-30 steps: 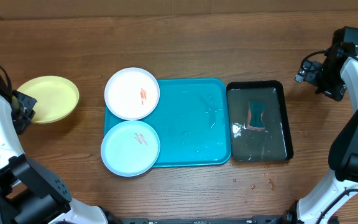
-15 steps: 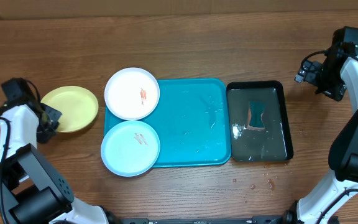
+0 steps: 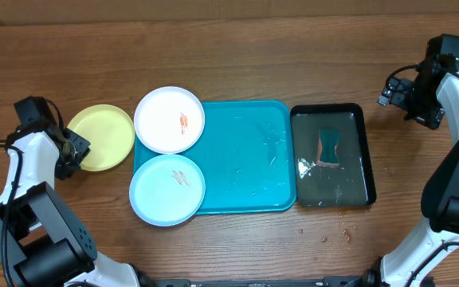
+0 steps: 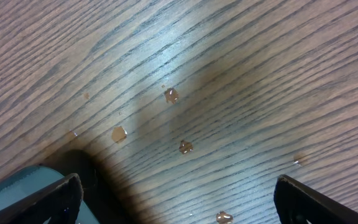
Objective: Clean dirty plates on tray and stack at the side
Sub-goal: 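Place yellow plate on table left of teal tray, release, then move left gripper to the light-blue plate rim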
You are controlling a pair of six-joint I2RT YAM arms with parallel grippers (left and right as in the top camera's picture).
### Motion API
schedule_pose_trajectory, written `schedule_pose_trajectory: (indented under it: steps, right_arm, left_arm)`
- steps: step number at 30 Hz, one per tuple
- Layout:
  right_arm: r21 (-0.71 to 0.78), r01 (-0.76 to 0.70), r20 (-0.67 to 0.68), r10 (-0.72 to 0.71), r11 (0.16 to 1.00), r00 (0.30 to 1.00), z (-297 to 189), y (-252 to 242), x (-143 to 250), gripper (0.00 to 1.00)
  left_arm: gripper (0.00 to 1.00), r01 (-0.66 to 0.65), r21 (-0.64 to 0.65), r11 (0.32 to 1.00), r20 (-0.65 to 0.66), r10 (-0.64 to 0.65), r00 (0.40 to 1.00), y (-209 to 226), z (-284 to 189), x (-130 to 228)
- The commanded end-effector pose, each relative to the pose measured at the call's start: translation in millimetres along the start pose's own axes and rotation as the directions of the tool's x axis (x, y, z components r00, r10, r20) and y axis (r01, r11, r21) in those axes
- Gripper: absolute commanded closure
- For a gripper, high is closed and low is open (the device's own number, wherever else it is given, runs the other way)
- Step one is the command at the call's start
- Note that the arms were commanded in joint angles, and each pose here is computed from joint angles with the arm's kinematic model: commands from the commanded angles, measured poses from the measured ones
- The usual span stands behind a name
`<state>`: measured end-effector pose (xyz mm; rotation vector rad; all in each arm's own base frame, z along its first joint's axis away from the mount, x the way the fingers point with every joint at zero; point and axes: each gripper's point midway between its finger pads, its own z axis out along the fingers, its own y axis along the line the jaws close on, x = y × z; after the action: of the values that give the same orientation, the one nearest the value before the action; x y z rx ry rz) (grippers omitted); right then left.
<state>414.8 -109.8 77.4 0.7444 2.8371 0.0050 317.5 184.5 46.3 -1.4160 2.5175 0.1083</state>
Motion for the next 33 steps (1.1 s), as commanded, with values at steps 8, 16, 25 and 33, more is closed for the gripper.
schedule_pose_trajectory:
  steps: [8,16,25,33]
  right_arm:
    - [-0.004,-0.005,0.041,0.005,1.000,0.999,-12,0,-8,0.00]
    - [-0.004,-0.005,0.041,0.005,1.000,0.999,-12,0,-8,0.00]
    - [-0.004,-0.005,0.041,0.005,1.000,0.999,-12,0,-8,0.00]
    - [-0.004,-0.005,0.041,0.005,1.000,0.999,-12,0,-8,0.00]
  left_arm:
    - [0.36,-0.100,0.286,0.953,-0.172,0.153,0.973,-52,-62,19]
    - [0.49,-0.265,0.242,0.933,-0.381,0.342,0.859,-38,-84,89]
    - [0.51,-0.420,0.055,0.906,-0.443,0.399,0.803,-20,-43,151]
    - [0.51,-0.428,-0.088,0.899,-0.416,0.358,0.836,1,-34,145]
